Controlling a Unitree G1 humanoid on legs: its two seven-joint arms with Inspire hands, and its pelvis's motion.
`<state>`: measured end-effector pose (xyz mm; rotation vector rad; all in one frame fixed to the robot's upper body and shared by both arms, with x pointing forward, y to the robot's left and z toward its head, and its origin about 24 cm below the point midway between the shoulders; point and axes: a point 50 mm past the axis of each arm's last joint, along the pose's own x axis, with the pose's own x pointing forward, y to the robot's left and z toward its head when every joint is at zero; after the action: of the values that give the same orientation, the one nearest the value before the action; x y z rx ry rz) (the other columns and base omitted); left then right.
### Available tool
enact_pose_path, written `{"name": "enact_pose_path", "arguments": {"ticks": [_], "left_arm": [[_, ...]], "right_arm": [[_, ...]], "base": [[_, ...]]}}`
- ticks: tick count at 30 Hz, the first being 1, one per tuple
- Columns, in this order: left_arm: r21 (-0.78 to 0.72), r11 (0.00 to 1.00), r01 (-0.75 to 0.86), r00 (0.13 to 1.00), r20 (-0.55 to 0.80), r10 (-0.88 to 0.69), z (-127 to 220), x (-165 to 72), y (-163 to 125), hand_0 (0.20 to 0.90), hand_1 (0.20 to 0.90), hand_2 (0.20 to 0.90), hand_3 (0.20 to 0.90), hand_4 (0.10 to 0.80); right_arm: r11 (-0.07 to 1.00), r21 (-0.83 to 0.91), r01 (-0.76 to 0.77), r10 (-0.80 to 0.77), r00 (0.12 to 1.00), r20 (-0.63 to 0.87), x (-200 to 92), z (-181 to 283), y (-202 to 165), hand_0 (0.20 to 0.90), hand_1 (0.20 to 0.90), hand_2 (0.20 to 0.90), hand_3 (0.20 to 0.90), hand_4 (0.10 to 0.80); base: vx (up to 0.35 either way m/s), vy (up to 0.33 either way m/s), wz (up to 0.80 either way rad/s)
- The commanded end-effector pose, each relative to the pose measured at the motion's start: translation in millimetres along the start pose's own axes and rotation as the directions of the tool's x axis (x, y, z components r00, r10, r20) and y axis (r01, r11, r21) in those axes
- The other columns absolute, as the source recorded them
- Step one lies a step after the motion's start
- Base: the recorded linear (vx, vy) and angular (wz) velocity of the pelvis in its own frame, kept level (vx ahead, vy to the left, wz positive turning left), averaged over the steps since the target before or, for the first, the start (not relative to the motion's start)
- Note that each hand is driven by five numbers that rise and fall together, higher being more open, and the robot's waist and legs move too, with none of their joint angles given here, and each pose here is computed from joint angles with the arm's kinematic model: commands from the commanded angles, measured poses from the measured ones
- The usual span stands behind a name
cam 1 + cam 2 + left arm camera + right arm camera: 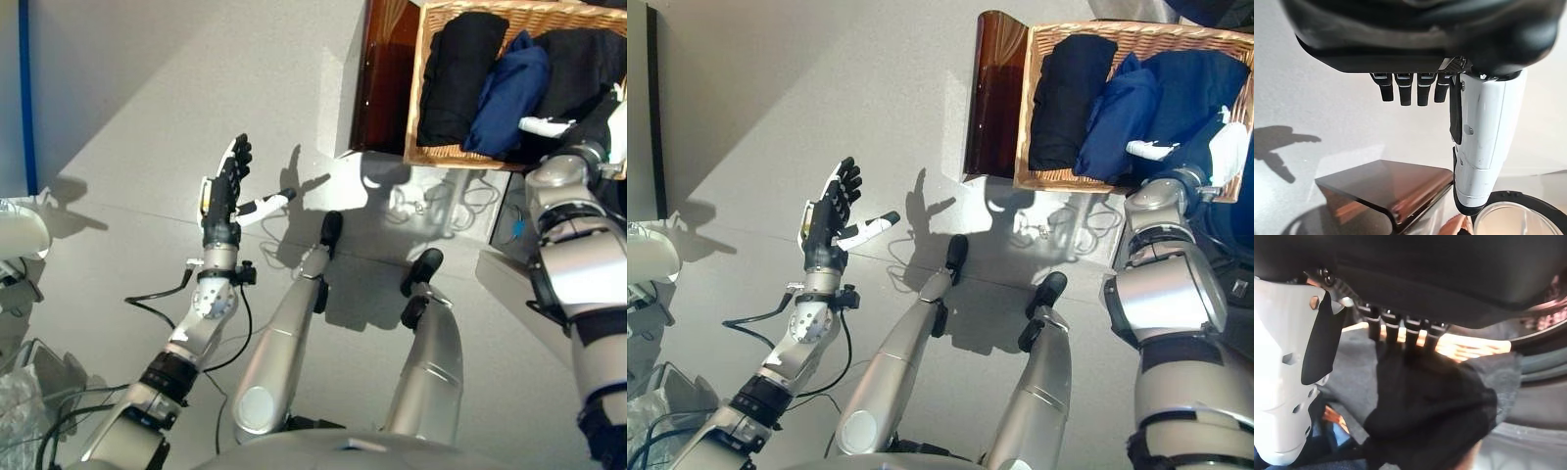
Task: Pick up the clothes and place them into the washing machine
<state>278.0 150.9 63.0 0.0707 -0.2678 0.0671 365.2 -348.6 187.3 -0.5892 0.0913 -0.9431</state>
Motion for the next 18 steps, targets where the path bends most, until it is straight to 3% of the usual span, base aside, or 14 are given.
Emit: {"name": "enact_pose_path", "arguments": {"ticks": [1,15,18], "left_arm": [[-0.052,0.997,-0.048,0.980,0.192,0.058,33,-2,16,0.900,0.900,0.900,0.900,0.800],[-0.037,0.999,-0.034,0.982,0.184,0.040,33,-3,14,0.900,0.900,0.900,0.900,0.800],[-0.025,0.999,-0.039,0.983,0.181,0.043,32,-3,13,0.900,0.900,0.900,0.900,0.800]], "right_arm": [[0.991,-0.050,0.121,-0.116,0.989,0.094,14,17,-29,0.900,0.900,0.900,0.900,0.800],[0.977,-0.096,0.188,-0.177,0.978,0.110,17,21,-40,0.900,0.900,0.900,0.900,0.800],[0.953,-0.184,0.240,-0.211,0.964,0.162,17,24,-44,0.900,0.900,0.900,0.900,0.800]], "base": [[0.000,0.000,0.00],[-0.004,-0.005,-0.03],[0.000,0.000,0.00]]}}
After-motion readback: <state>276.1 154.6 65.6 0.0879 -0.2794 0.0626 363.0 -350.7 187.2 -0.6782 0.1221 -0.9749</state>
